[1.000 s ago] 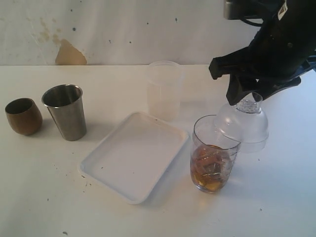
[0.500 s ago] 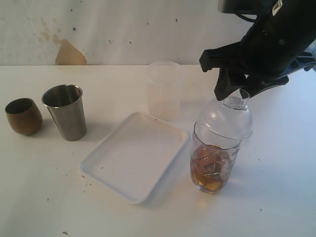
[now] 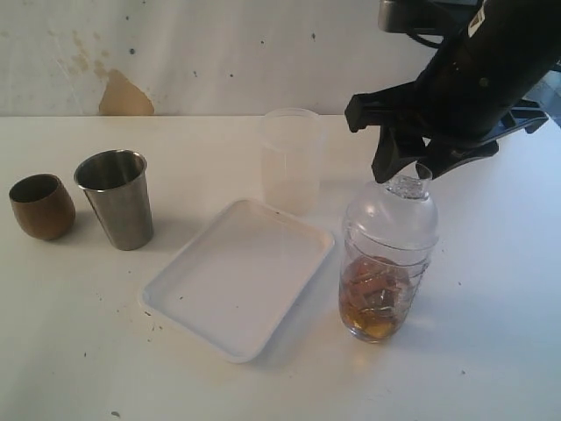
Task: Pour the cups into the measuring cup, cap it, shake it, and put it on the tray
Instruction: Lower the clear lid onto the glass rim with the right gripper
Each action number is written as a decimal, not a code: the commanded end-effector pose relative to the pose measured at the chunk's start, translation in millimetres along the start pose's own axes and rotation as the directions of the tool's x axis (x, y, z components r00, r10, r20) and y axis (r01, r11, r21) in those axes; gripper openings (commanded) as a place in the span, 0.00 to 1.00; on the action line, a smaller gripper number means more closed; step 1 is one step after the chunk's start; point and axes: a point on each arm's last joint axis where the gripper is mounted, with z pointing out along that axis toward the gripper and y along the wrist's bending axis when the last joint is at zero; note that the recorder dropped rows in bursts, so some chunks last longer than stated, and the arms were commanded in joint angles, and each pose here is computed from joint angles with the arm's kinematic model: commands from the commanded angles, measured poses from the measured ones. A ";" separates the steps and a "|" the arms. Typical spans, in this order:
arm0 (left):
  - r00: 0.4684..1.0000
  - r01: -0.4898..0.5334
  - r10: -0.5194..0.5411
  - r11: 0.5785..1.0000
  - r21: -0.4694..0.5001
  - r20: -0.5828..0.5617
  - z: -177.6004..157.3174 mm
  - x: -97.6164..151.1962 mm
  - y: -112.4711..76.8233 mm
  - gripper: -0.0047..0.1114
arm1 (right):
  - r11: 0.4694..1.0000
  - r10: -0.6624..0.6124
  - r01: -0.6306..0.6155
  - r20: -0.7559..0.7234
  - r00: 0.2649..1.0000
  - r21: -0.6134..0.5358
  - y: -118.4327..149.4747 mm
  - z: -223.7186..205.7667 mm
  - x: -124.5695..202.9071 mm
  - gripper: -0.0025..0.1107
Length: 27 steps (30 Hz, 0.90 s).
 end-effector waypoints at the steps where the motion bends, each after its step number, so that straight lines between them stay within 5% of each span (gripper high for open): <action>1: 1.000 0.001 -0.001 1.000 -0.001 -0.004 0.1 1.6 0.1 0.04 | 1.000 0.003 -0.003 -0.005 1.000 0.004 -0.9 5.7 -1.6 0.02; 27: 1.000 0.001 -0.001 1.000 -0.001 -0.004 0.1 1.6 0.1 0.04 | 0.991 -0.117 0.112 0.060 0.991 0.078 -0.2 -13.9 3.4 0.02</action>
